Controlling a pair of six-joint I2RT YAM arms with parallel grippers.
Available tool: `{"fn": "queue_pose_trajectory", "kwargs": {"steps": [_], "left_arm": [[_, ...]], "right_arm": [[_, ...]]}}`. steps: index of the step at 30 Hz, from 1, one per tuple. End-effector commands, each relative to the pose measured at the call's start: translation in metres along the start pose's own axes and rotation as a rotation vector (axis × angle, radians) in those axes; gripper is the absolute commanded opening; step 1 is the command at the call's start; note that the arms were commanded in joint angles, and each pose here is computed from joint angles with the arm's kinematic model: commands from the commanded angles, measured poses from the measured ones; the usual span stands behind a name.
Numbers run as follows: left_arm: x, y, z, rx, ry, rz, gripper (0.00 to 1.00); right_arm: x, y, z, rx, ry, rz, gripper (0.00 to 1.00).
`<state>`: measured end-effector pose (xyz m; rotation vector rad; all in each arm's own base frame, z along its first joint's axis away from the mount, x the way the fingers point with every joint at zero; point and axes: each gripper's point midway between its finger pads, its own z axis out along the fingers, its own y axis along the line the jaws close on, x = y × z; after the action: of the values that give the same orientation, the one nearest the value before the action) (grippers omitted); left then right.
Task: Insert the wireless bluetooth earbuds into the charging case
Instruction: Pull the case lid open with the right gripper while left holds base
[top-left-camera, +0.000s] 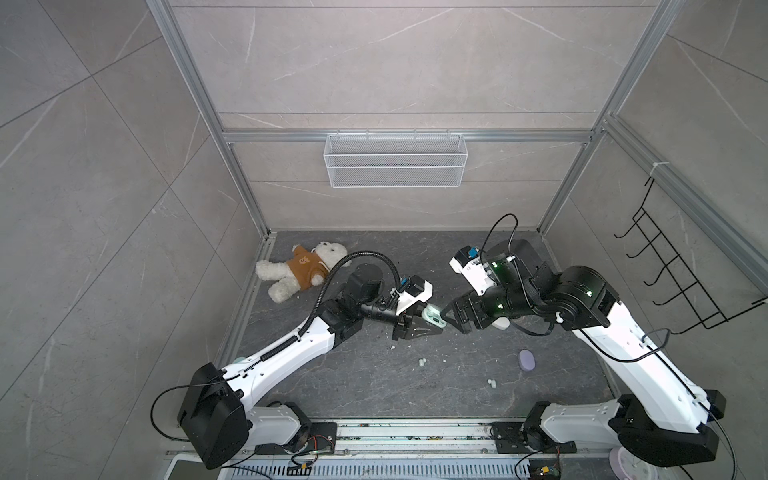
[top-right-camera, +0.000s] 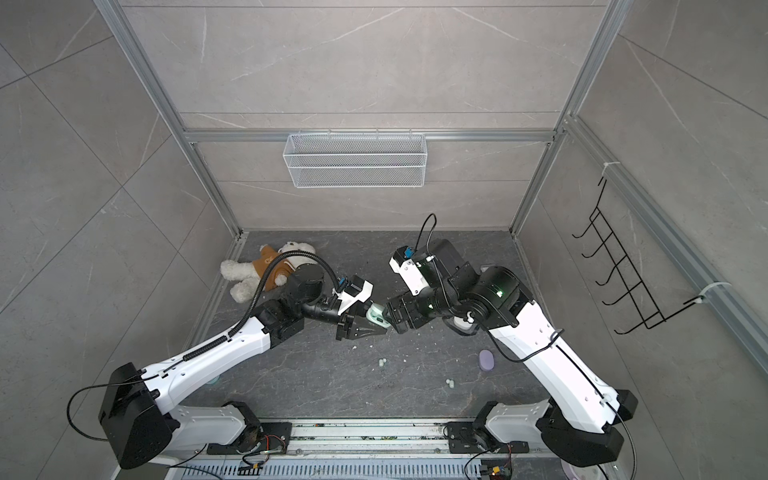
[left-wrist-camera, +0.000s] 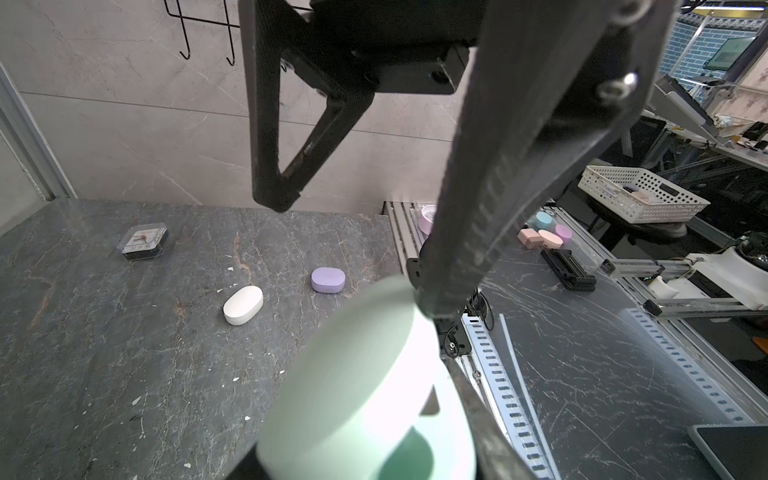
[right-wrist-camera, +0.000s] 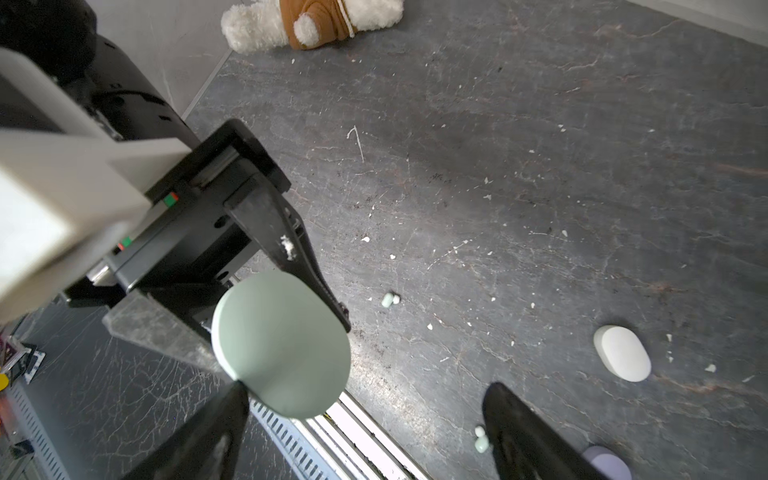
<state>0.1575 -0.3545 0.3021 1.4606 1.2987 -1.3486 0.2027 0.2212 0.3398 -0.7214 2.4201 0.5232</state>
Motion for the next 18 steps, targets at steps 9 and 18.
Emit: {"fn": "queue_pose_trajectory", "kwargs": {"steps": [9, 18], "left_arm": [[-0.018, -0.023, -0.005, 0.079, -0.040, 0.044, 0.25], [-0.017, -0.022, -0.005, 0.068, -0.035, 0.043, 0.25]], "right_arm": [[-0.013, 0.006, -0.011, -0.034, -0.058, 0.024, 0.90], [-0.007, 0.033, -0.023, -0.201, -0.085, -0.006, 0.90]]}}
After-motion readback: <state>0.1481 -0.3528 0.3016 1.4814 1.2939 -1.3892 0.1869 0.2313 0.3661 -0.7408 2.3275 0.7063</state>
